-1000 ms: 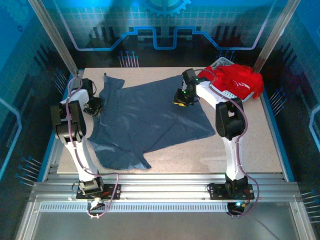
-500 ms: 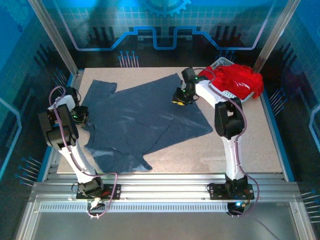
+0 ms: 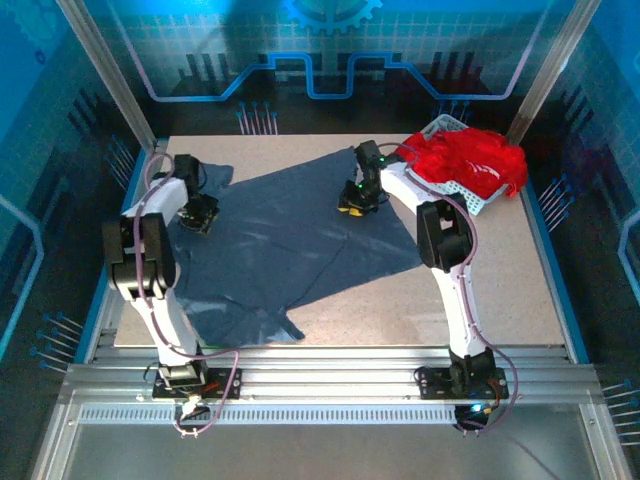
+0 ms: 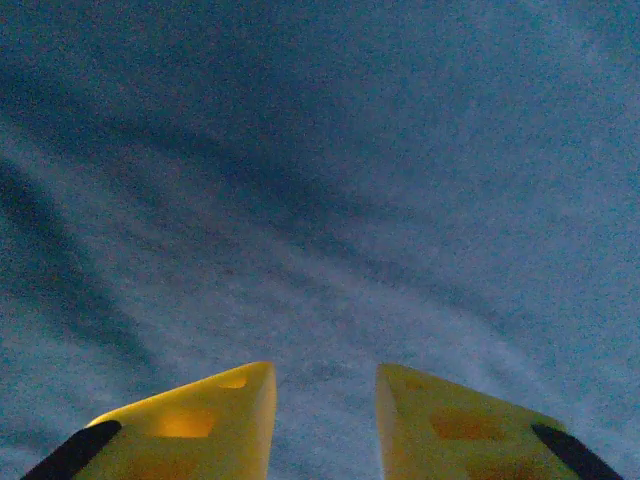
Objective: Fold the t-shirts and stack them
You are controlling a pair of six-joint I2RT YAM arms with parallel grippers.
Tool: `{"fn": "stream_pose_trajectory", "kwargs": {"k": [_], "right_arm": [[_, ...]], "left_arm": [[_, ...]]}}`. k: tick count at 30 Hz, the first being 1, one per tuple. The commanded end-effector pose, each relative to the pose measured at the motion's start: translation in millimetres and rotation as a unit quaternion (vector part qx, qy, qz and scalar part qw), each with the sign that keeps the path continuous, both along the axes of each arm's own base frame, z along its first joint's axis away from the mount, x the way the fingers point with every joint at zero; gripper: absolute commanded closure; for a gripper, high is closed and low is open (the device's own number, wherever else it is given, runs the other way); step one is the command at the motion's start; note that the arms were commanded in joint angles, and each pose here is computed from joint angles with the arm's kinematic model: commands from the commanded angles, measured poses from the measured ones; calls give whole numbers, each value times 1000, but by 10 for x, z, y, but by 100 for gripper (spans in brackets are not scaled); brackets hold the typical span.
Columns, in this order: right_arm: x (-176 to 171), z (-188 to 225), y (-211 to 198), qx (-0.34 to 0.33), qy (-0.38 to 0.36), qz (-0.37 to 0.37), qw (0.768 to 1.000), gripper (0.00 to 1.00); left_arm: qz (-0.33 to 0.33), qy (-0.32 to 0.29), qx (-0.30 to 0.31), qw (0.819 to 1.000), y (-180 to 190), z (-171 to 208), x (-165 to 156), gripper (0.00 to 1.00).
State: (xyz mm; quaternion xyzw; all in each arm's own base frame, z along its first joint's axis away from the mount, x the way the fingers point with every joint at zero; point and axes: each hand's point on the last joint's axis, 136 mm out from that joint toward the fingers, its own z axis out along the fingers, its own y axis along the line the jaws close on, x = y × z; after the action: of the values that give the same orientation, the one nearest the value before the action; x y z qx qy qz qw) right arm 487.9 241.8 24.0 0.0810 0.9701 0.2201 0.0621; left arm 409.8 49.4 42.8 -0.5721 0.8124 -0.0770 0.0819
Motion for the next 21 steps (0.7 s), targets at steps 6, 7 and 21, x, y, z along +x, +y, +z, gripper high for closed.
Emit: {"fn": "stream_pose_trajectory", "kwargs": {"k": [6,7,21], "right_arm": [[-6,-175,-136,-14,43,-39,998,70],[12,-196,-179,-15,46,-46,998,70],[765,-239,-665,14,14,-119,993,68]], "left_arm": [[-17,59,-63,996,-233,-523,240,71],[-25,58,-67,996,-242,-558,322,72],[-97,-131,-113,980,-345,-315,1996,61]]}}
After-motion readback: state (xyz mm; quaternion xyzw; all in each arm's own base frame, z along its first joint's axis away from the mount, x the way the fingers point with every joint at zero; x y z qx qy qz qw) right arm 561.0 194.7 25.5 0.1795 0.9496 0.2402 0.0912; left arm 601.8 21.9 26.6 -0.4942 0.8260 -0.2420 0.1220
